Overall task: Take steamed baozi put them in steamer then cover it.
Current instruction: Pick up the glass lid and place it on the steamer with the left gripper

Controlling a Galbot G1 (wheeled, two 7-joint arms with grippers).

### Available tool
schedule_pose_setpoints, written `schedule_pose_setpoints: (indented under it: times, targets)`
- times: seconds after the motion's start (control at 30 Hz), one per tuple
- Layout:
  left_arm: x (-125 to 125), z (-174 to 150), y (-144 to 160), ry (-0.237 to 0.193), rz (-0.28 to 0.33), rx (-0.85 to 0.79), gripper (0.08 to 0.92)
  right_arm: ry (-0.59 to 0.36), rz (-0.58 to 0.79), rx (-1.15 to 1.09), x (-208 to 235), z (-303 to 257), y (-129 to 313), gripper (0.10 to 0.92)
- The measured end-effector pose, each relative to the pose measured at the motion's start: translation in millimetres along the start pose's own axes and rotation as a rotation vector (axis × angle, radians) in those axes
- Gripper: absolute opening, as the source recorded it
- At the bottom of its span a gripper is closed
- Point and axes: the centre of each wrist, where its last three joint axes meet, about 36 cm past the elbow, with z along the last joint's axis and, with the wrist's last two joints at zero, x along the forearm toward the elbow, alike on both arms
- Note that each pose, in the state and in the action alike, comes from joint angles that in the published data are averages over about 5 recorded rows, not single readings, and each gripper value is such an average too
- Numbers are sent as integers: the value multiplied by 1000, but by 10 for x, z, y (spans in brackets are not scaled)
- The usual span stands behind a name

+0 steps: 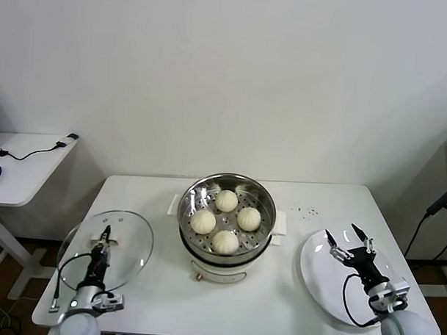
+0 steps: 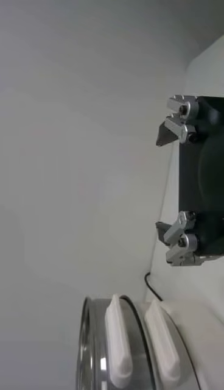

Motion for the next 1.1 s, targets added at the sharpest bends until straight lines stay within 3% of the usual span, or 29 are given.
schedule_pose_setpoints:
  times: [0.27,0.53,0.77,1.1]
  targets:
    - [219,96,608,-2,-77,3,149,-2,8,18,-25,6,-57,823]
    - [350,-40,1182,-29,-148,-14,149,5,9,39,-86,20,-87,823]
    - [348,-400,1483,-59,-158,-21,149,12,9,55,-165,44,-99,823]
    - [229,-1149,1821,-67,-123,47,149,20,18,62,-257,127,-114,823]
